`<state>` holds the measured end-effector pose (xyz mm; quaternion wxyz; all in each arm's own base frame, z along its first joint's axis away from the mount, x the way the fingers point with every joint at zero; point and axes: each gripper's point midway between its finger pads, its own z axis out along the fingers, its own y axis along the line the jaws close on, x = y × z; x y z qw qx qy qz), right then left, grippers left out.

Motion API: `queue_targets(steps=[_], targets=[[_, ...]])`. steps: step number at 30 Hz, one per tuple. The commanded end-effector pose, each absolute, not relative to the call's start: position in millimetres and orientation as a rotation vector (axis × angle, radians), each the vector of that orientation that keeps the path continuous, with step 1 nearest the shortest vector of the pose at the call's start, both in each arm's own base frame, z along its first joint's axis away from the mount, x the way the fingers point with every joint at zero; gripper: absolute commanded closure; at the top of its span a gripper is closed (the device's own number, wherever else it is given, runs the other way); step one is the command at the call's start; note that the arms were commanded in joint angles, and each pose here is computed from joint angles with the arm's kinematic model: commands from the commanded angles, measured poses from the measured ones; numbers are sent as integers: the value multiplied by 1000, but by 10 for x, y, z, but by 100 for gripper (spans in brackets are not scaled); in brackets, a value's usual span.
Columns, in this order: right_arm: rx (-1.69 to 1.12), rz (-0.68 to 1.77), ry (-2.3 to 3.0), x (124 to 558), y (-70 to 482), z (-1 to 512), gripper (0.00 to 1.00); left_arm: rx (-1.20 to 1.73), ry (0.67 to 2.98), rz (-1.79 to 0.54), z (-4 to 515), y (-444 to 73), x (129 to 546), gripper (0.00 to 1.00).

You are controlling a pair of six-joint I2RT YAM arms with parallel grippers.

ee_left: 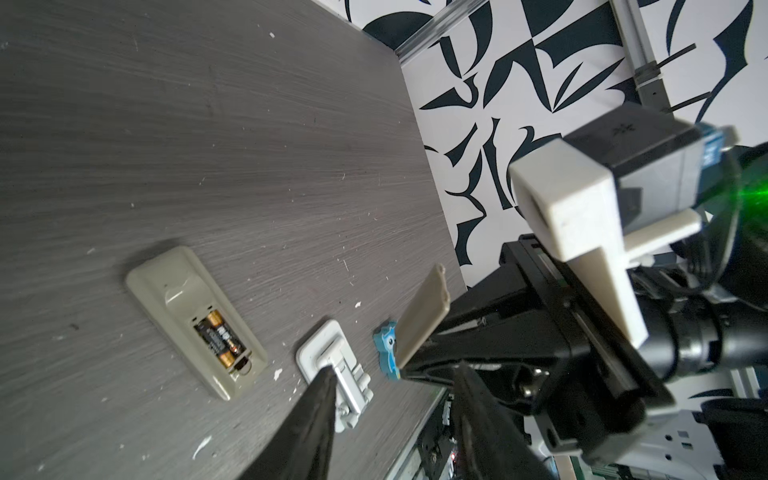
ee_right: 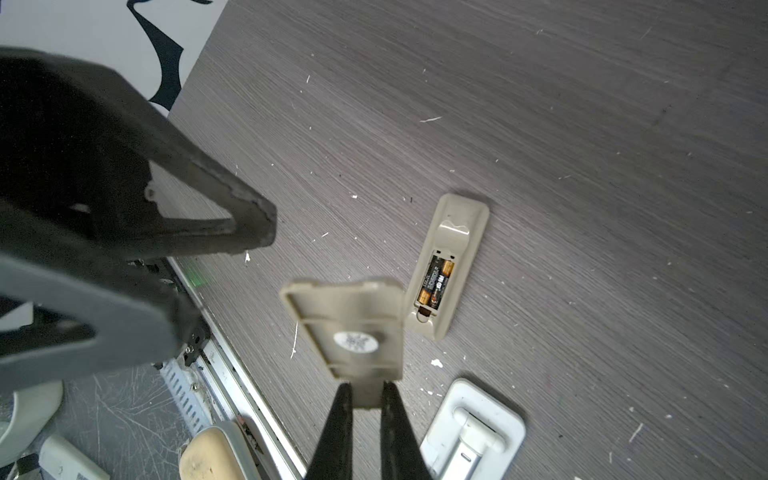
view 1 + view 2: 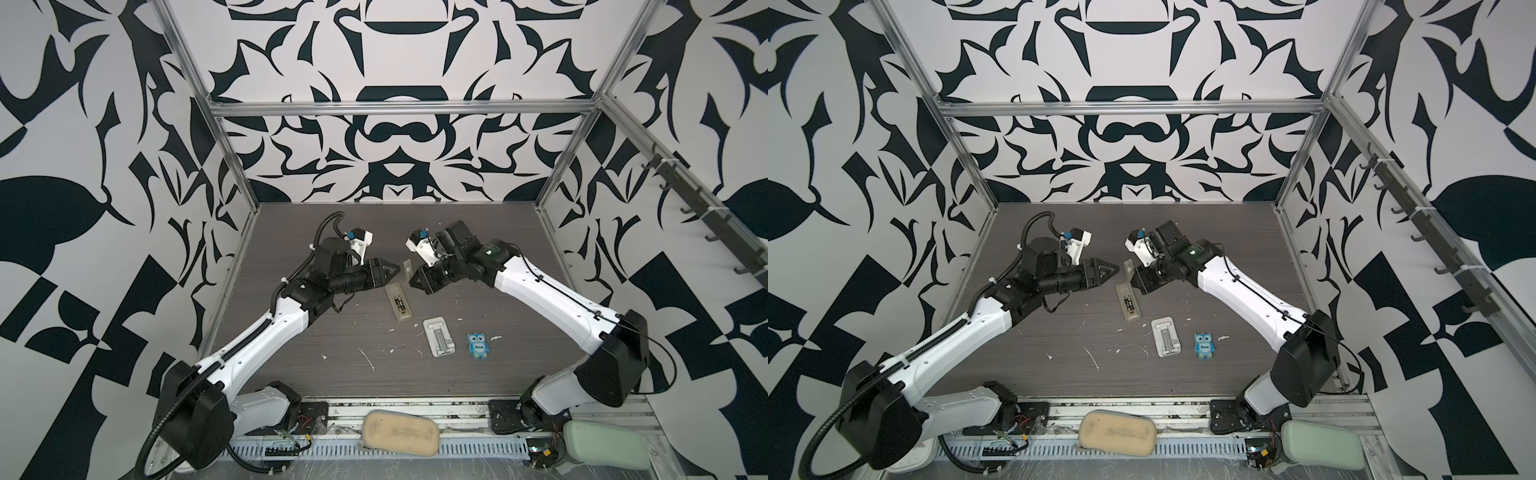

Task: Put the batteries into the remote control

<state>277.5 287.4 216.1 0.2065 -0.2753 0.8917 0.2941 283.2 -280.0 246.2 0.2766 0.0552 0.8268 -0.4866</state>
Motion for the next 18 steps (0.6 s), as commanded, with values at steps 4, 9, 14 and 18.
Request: queue_targets(steps=[4, 9, 14, 18], targets=[[-847, 866, 2446, 2762, 2803, 2306, 100, 212, 2146, -1348, 2659, -3036, 3068, 50], [-806, 879, 2464, 2775, 2799, 2215, 100, 264, 2162, -1363, 2668, -3129, 3060, 50], [-804, 869, 2462, 2773, 2757, 2222, 100, 277, 2155, -1357, 2678, -3183, 3046, 51], [-804, 880, 2462, 2749, 2755, 2213, 100, 290, 2166, -1350, 2668, -3270, 3004, 53]])
